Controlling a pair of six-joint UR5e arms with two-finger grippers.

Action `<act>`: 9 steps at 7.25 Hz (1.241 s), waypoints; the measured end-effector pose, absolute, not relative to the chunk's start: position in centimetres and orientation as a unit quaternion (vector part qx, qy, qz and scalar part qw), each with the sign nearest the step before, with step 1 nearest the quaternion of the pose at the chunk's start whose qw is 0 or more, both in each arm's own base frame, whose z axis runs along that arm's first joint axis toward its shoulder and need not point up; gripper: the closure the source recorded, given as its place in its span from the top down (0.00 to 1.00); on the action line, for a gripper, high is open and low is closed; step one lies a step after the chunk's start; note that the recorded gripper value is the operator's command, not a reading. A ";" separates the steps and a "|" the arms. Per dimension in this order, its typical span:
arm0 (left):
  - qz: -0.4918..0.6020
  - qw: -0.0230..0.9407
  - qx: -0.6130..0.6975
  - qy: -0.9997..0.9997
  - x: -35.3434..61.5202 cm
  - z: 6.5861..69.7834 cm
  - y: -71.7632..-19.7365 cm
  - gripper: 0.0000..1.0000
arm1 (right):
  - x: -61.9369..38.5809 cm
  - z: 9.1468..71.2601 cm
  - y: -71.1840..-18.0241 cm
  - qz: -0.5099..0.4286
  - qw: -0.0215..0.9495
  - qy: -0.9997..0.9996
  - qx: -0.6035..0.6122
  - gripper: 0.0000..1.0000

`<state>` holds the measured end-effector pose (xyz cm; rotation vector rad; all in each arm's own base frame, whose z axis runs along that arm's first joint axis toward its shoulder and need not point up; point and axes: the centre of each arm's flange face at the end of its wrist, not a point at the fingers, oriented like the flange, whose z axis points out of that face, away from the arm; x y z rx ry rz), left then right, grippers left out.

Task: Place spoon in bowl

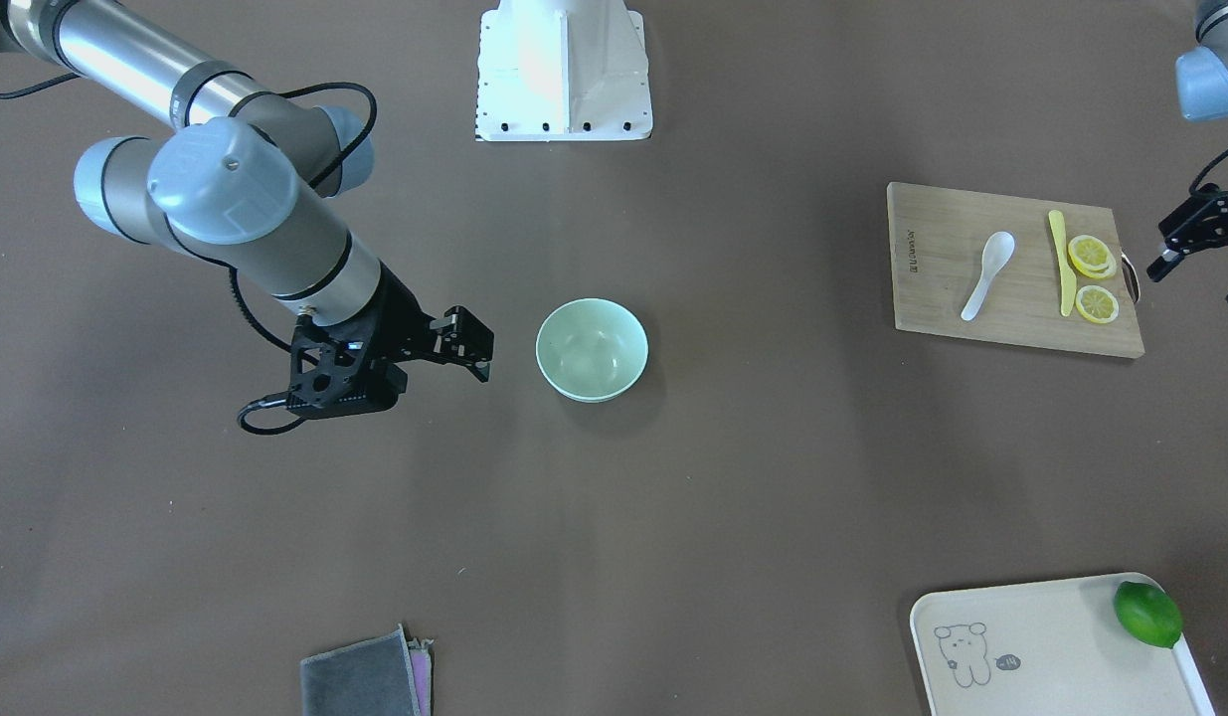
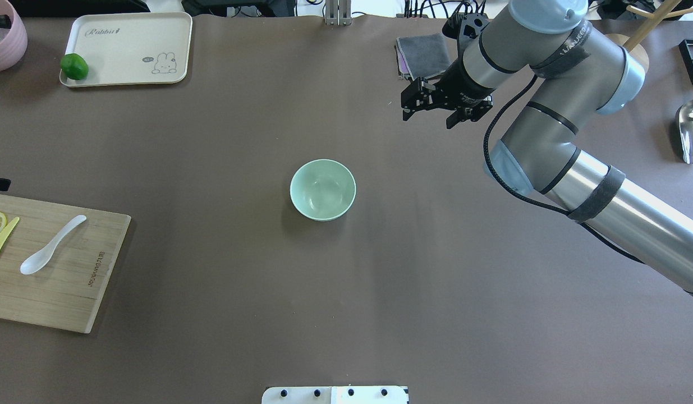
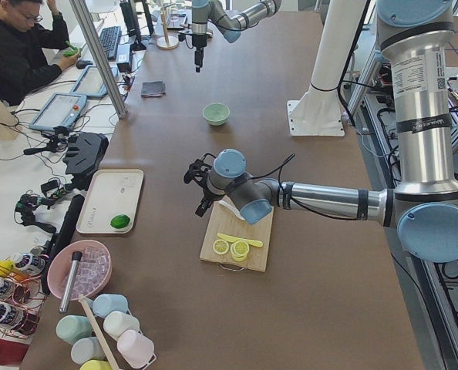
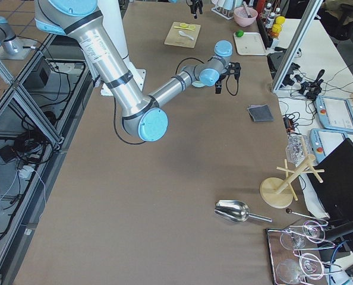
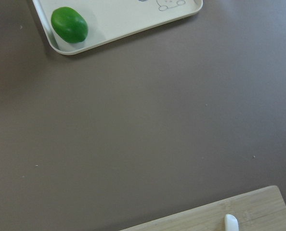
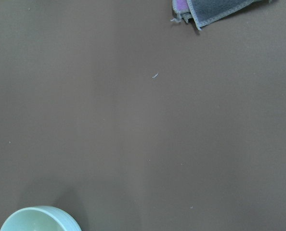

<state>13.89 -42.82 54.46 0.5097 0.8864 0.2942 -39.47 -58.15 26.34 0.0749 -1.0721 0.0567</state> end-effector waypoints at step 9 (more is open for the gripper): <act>0.161 0.879 0.221 0.390 25.9 56.0 -39.9 0.69 | -30.5 32.1 -60.3 0.024 0.858 -0.512 0.028 1.00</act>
